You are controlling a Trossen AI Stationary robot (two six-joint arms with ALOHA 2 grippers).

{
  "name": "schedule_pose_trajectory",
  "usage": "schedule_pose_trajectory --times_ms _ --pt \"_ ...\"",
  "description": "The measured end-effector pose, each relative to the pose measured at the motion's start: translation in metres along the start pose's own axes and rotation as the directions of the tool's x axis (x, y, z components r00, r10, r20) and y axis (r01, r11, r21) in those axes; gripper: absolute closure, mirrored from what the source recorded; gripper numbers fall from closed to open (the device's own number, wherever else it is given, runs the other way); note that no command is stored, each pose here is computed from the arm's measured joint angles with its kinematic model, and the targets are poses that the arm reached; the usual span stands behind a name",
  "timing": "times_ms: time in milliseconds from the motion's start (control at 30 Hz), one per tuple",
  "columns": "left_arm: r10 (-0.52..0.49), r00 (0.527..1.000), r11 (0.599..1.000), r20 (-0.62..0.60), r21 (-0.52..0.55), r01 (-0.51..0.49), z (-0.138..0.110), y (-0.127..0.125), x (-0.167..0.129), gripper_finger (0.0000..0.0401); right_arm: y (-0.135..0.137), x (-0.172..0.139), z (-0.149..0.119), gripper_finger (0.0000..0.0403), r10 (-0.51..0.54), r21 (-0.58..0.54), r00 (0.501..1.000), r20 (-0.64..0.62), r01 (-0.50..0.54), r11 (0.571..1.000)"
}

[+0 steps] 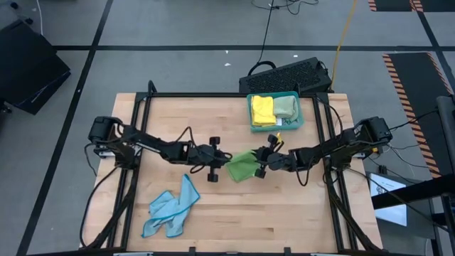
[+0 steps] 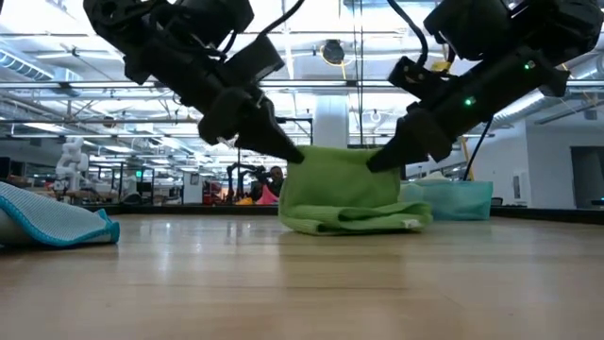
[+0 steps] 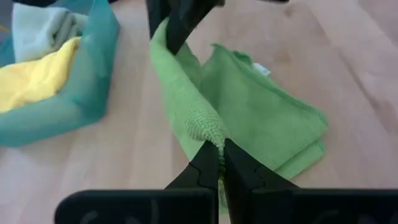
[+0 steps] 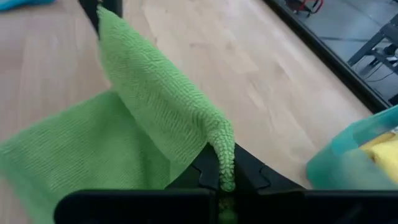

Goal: Fold microfiber towels
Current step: Fold the green microfiber cloth

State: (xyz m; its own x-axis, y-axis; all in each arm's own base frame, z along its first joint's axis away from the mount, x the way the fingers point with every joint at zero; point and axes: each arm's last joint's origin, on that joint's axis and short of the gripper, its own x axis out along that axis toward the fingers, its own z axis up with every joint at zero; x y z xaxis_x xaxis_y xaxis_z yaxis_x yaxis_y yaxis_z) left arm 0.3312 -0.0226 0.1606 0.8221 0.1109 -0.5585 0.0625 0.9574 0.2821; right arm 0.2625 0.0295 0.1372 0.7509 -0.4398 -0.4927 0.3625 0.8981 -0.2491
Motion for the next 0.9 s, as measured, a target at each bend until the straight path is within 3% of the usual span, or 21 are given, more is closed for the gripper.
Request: schedule_pose_trajectory --times_ms 200,400,667,900 --pt "-0.023 1.0 0.998 0.01 -0.057 0.024 -0.002 -0.013 0.006 0.0379 0.004 -0.003 -0.003 0.0394 0.015 -0.065 1.0 -0.024 -0.017 0.998" --pt "-0.122 0.989 0.98 0.088 -0.149 0.134 -0.003 -0.022 0.016 0.0378 0.005 -0.003 -0.003 0.0363 0.056 -0.12 0.998 -0.029 -0.059 0.991" --pt "-0.181 0.969 0.945 0.166 -0.244 0.218 -0.003 -0.029 0.025 0.0339 0.007 -0.003 -0.007 0.0263 0.153 -0.145 0.985 -0.076 -0.162 0.976" --pt "-0.163 0.95 0.926 0.265 -0.292 0.24 0.006 -0.028 0.025 0.0285 0.006 -0.005 -0.009 0.0181 0.156 -0.17 0.983 -0.1 -0.171 0.971"
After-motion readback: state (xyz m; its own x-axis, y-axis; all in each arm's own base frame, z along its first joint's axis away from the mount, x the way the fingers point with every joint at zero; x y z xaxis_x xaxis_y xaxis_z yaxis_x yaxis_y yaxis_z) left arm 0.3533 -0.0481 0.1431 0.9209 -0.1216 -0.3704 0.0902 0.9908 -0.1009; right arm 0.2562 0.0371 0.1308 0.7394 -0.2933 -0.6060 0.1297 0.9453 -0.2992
